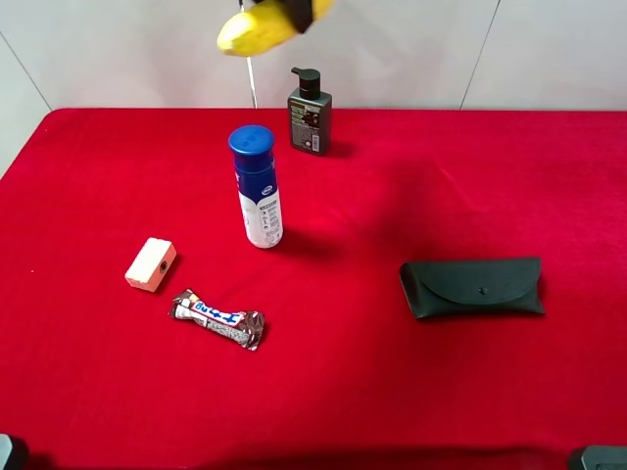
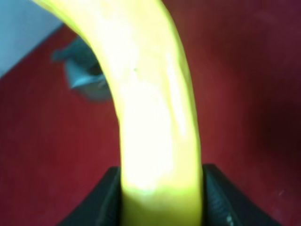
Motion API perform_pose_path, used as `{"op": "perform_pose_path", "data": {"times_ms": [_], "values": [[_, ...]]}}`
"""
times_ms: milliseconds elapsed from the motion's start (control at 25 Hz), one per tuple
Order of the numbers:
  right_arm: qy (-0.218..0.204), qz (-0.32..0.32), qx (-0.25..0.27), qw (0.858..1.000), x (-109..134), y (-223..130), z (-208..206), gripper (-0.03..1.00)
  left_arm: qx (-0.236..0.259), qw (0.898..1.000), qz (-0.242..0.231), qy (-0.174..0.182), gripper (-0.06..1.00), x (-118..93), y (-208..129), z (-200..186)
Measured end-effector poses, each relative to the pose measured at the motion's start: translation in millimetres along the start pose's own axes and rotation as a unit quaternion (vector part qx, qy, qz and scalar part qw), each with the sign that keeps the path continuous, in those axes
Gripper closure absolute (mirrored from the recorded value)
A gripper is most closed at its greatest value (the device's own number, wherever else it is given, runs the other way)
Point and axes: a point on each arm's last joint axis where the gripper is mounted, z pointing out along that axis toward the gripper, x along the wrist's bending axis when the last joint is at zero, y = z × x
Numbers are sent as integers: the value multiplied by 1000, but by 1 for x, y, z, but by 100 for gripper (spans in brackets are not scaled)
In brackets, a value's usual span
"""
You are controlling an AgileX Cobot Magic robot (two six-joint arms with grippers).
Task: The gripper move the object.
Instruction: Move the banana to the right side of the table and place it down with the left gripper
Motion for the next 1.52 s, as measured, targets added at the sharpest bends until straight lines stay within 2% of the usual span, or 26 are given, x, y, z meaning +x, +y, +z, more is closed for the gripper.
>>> {"op": "perform_pose_path", "data": {"times_ms": [360, 520, 920, 1200, 1520], "values": [[0, 0, 0, 1000, 0, 0, 0, 27, -88, 995, 35, -35, 58, -46, 18, 0], [0, 0, 0, 1000, 0, 0, 0, 27, -90, 994, 51, -45, 58, -61, 24, 18], [0, 0, 0, 1000, 0, 0, 0, 27, -75, 989, 114, -66, 58, -106, 28, 102], [0, 0, 0, 1000, 0, 0, 0, 27, -57, 987, 132, -69, 58, -120, 14, 148], [0, 0, 0, 1000, 0, 0, 0, 27, -55, 987, 133, -70, 58, -124, 0, 182]]}}
